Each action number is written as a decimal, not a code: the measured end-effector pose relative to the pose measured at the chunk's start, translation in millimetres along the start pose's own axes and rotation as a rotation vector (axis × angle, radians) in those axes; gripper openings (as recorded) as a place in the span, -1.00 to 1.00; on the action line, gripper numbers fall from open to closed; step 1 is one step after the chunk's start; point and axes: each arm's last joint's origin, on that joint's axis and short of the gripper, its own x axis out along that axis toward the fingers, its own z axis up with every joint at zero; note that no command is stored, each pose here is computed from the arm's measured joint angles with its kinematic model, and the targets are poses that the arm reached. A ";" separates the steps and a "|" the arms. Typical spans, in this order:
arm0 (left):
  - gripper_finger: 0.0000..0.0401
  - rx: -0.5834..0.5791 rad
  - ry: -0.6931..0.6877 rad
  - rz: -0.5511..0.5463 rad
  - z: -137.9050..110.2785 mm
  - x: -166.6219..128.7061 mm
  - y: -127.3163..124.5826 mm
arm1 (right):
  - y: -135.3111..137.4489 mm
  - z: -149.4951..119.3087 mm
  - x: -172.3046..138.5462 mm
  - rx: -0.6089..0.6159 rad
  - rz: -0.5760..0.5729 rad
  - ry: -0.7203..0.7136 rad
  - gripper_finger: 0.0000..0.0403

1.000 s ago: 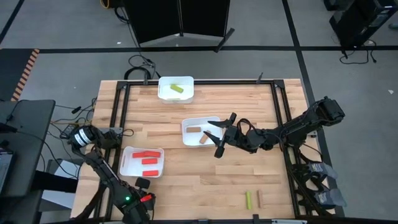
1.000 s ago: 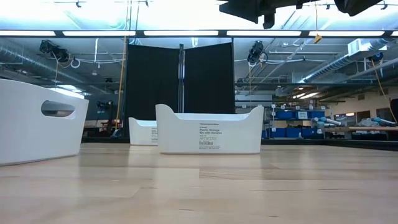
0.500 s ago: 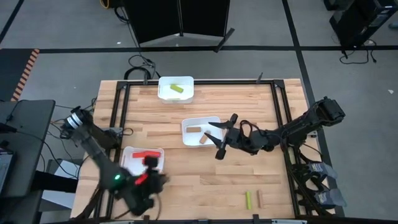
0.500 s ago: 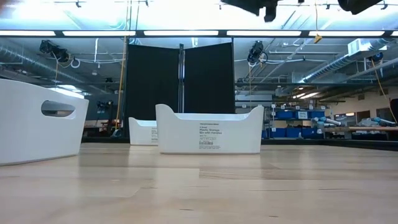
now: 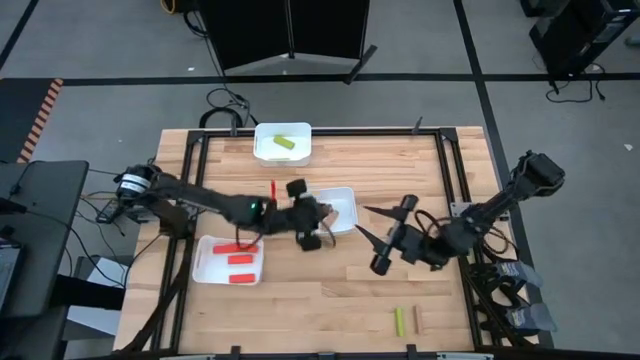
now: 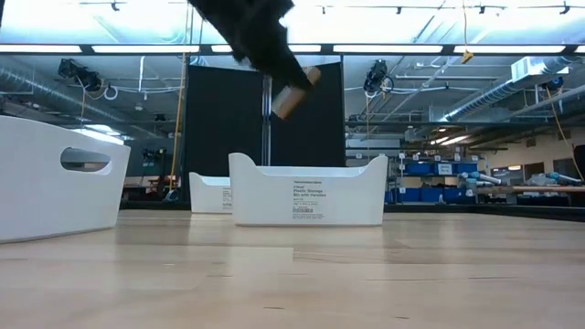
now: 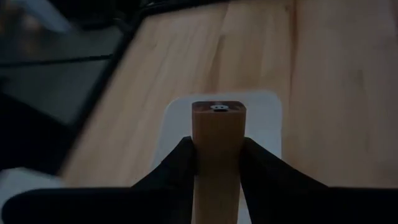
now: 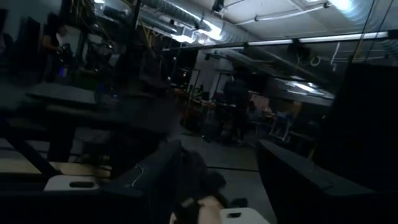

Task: Sort blocks
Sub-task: Put the brown block into the middle white bin

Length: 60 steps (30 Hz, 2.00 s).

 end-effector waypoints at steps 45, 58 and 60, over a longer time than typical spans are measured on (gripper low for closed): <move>0.14 -0.232 -0.490 -0.033 -15.8 -188.7 -6.5 | 50.5 -72.6 -50.0 0.256 0.365 1.530 0.08; 0.14 -0.163 -0.499 0.002 -38.3 -213.0 -26.2 | 66.0 -50.8 -94.0 0.743 -0.157 1.816 0.15; 0.14 -0.161 -0.502 0.064 -41.1 -217.3 -24.1 | 68.8 -47.8 -102.6 0.806 -0.230 1.785 0.21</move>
